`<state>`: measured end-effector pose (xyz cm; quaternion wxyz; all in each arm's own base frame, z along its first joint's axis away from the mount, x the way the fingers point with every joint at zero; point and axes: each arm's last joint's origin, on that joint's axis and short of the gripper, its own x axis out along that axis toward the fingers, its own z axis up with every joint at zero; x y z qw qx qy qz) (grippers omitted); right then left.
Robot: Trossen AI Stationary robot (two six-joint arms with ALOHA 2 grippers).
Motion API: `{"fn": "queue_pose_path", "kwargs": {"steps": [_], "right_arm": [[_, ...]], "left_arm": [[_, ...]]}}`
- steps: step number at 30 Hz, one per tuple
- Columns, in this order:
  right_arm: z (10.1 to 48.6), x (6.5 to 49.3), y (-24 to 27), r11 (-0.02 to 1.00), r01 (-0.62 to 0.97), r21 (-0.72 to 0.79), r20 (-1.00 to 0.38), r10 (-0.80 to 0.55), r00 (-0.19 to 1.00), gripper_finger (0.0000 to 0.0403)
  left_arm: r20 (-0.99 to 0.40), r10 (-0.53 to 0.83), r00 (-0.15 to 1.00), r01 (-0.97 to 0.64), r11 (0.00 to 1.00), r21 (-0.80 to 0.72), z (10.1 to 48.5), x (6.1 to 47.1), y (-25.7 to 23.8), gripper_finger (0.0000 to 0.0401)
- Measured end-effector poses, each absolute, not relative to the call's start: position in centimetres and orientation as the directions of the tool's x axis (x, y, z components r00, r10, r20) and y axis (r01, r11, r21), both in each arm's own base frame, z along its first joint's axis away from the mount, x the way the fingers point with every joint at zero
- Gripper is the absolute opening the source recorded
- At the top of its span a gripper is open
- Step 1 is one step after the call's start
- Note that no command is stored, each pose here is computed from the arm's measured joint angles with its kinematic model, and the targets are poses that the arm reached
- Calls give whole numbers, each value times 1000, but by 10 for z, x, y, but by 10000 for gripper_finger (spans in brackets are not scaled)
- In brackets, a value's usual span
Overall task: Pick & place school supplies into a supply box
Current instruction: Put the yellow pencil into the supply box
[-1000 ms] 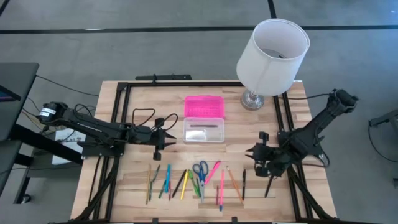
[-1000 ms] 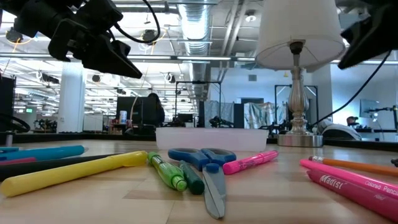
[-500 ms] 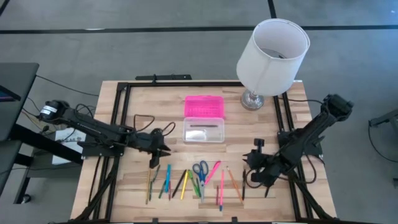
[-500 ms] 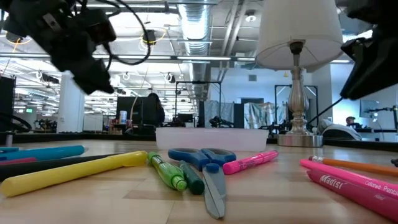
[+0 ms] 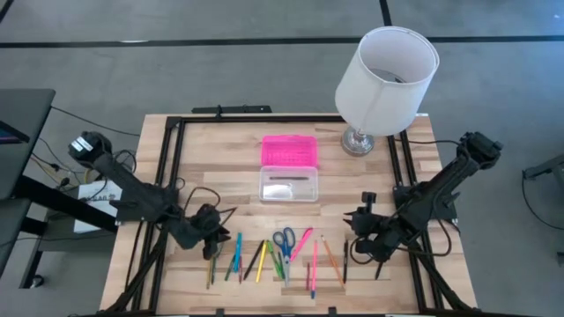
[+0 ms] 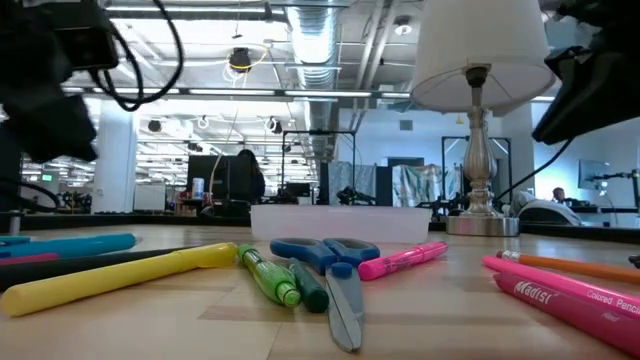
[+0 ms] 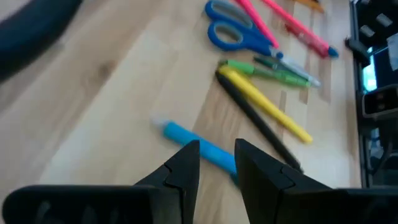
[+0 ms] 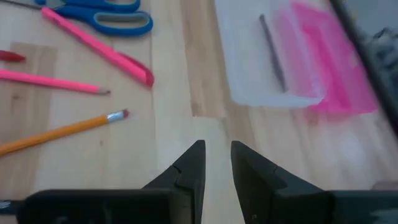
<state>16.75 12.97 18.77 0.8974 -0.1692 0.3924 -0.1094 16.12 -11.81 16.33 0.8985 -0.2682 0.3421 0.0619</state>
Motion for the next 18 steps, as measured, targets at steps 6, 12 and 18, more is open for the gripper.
{"fn": "queue_pose_path", "kwargs": {"steps": [6,12,18], "right_arm": [[192,179,125,874,25,-486,-613,-361,703,70],[193,188,117,866,36,-498,-607,-378,699,70],[192,190,114,875,34,-484,-624,-372,687,70]], "left_arm": [[-690,-97,718,-309,843,-440,152,157,-130,96],[-742,-188,644,-274,848,-453,153,160,-142,96],[-812,-193,551,-302,861,-410,164,161,-156,96]]}}
